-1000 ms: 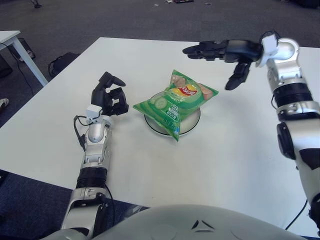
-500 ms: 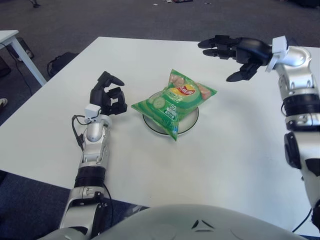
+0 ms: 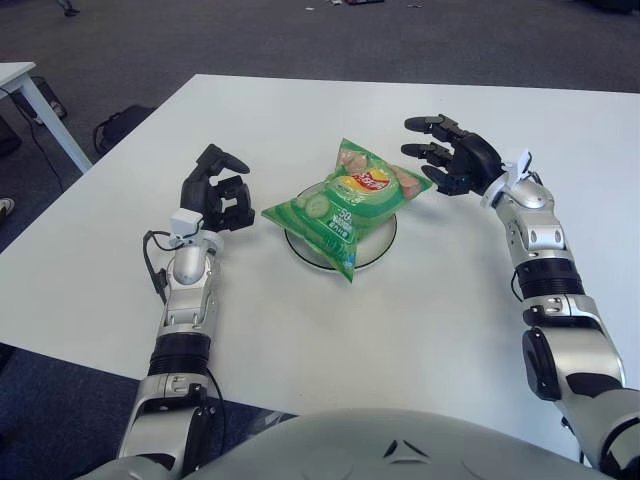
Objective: Put the snack into the plate.
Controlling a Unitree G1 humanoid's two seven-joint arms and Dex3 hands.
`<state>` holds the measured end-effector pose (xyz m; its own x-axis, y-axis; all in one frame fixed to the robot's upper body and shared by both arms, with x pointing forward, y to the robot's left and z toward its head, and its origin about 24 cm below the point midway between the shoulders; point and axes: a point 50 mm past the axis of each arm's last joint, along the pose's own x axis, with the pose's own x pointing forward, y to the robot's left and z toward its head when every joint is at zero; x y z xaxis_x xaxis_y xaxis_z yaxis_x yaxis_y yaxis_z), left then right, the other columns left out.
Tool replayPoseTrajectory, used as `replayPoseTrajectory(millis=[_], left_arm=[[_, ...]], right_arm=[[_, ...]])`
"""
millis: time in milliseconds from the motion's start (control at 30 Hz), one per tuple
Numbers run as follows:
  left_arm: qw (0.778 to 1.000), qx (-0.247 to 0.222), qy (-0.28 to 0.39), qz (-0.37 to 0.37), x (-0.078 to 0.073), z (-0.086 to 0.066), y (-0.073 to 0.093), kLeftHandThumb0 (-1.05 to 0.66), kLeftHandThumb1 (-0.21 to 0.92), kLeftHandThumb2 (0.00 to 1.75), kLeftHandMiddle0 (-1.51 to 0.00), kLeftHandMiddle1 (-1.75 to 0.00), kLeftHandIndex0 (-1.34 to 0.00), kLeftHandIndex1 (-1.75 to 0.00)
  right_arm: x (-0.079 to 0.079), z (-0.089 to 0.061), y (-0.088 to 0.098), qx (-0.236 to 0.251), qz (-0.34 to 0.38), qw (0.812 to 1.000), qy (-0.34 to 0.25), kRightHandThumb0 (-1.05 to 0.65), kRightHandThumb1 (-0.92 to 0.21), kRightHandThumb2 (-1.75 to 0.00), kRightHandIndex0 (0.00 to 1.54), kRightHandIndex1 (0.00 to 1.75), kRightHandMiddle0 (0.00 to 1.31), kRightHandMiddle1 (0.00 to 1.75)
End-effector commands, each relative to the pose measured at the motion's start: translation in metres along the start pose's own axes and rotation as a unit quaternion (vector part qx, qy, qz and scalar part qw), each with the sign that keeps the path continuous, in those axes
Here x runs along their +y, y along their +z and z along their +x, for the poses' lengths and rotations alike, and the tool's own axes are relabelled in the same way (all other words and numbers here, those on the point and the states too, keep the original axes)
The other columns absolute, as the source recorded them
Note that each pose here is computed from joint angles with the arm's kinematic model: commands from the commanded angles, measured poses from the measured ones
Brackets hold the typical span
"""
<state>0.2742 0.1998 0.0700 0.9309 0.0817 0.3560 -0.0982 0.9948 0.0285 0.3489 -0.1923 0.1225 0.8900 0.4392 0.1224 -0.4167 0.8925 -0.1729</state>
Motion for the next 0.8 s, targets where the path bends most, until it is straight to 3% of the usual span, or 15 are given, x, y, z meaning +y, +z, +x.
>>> replayPoseTrajectory(millis=[0,167,233,367,533,600,767], left_arm=[[0.994,0.105,0.013,-0.012,-0.001,-0.044,-0.039,-0.43,0.46,1.13,-1.25,-1.75,-0.50,-1.75],[0.994,0.106,0.016,-0.018,0.000,-0.043,-0.039,-0.43,0.46,1.13,-1.25,-1.75,-0.49,-1.75],[0.994,0.106,0.017,-0.017,0.000,-0.044,-0.039,-0.43,0.47,1.13,-1.25,-1.75,-0.49,-1.75],[0.994,0.104,0.016,-0.017,0.000,-0.044,-0.038,-0.43,0.47,1.13,-1.25,-1.75,-0.49,-1.75],[0.994,0.103,0.013,-0.021,0.000,-0.044,-0.039,-0.43,0.46,1.13,-1.25,-1.75,-0.50,-1.75],[0.994,0.103,0.012,-0.023,0.000,-0.044,-0.039,-0.43,0.46,1.13,-1.25,-1.75,-0.50,-1.75],[0.994,0.103,0.010,-0.023,0.000,-0.044,-0.039,-0.43,0.46,1.13,-1.24,-1.75,-0.50,-1.75]], right_arm=[[-0.005,-0.003,0.000,-0.020,0.017,0.999,-0.031,-0.48,-0.63,-0.85,0.29,0.99,0.00,1.08],[-0.004,-0.008,-0.005,-0.029,0.027,0.996,-0.085,-0.47,-0.66,-0.87,0.30,1.11,0.03,1.35],[-0.003,-0.010,-0.010,-0.029,0.039,0.992,-0.115,-0.40,-0.80,-0.67,0.31,1.19,0.13,1.58],[-0.001,-0.012,-0.018,-0.024,0.068,0.984,-0.160,-0.37,-0.84,-0.63,0.35,1.29,0.21,1.70],[0.000,-0.017,-0.029,-0.021,0.101,0.973,-0.205,-0.38,-0.72,-0.80,0.46,1.39,0.31,1.74],[0.001,-0.019,-0.031,-0.020,0.103,0.971,-0.213,-0.20,-0.63,-0.88,0.51,1.39,0.34,1.74],[0.000,-0.024,-0.041,-0.016,0.097,0.968,-0.232,-0.04,-0.45,-1.05,0.60,1.40,0.43,1.75]])
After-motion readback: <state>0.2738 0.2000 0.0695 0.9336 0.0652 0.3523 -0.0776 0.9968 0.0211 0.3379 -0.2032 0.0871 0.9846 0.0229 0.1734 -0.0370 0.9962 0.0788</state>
